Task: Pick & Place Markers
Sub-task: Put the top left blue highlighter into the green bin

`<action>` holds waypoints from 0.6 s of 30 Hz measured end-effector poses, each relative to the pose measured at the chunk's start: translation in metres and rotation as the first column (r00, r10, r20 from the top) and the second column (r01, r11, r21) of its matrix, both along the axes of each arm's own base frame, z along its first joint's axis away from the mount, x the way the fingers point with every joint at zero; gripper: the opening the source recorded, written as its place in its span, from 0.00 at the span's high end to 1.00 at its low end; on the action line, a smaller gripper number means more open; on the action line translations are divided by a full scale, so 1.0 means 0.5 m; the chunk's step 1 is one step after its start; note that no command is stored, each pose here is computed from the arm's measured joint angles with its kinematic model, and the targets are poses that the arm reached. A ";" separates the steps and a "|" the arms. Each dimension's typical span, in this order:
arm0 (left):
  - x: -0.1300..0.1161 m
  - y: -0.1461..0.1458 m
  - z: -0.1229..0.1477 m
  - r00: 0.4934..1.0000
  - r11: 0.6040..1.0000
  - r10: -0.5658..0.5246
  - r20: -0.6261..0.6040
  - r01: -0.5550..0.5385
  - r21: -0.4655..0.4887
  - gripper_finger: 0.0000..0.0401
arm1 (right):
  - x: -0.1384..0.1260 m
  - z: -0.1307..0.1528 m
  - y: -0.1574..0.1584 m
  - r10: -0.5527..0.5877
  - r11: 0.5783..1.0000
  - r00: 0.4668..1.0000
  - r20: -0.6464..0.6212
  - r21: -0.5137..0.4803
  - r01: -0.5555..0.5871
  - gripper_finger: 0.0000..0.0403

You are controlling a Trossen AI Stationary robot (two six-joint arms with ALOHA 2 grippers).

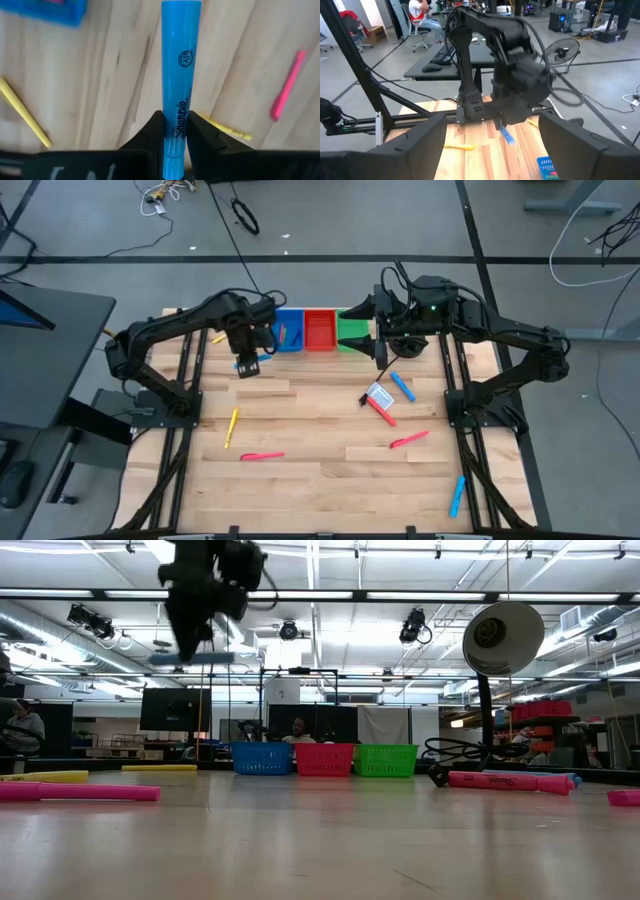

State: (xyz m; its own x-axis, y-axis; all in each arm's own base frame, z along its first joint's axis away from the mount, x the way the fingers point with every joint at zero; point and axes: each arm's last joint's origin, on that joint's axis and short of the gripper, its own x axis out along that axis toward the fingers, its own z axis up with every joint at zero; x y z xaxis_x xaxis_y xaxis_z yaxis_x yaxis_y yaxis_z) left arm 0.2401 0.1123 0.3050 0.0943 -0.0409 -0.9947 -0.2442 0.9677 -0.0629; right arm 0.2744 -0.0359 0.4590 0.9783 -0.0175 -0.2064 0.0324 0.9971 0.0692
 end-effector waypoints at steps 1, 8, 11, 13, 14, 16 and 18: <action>0.006 -0.004 0.015 1.000 1.000 -0.011 0.024 0.011 0.011 0.85 | 0.000 0.000 0.000 0.000 1.000 1.000 0.000 0.000 0.000 0.21; 0.027 -0.023 0.128 0.977 0.996 -0.030 0.213 0.010 0.092 0.85 | 0.000 0.002 0.000 -0.008 0.999 1.000 0.009 0.037 0.008 0.21; 0.029 -0.028 0.173 0.954 0.992 -0.028 0.299 -0.009 0.122 0.85 | 0.001 0.005 0.000 -0.010 0.999 1.000 0.027 0.040 0.009 0.21; 0.031 -0.032 0.199 0.933 0.990 -0.024 0.360 -0.028 0.138 0.85 | 0.002 0.009 0.000 -0.010 0.999 0.999 0.046 0.037 0.008 0.21; 0.033 -0.034 0.213 0.919 0.988 -0.028 0.394 -0.034 0.148 0.85 | 0.002 0.011 0.000 -0.010 0.999 0.998 0.059 0.036 0.008 0.21; 0.035 -0.038 0.238 0.890 0.986 -0.032 0.454 -0.048 0.163 0.85 | 0.003 0.016 0.000 -0.009 0.999 0.997 0.082 0.032 0.007 0.21; 0.038 -0.042 0.258 0.859 0.983 -0.043 0.511 -0.055 0.177 0.85 | 0.003 0.020 -0.001 -0.009 1.000 0.994 0.106 0.029 0.006 0.21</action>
State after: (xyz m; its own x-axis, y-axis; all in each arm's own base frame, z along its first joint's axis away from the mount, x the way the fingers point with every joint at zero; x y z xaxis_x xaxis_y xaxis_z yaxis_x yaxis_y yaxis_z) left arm 0.2593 0.0914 0.4340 0.5900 0.1348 -0.7961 -0.2312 0.9729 -0.0066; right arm 0.2760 -0.0362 0.4691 0.9945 -0.0208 -0.1024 0.0312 0.9944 0.1013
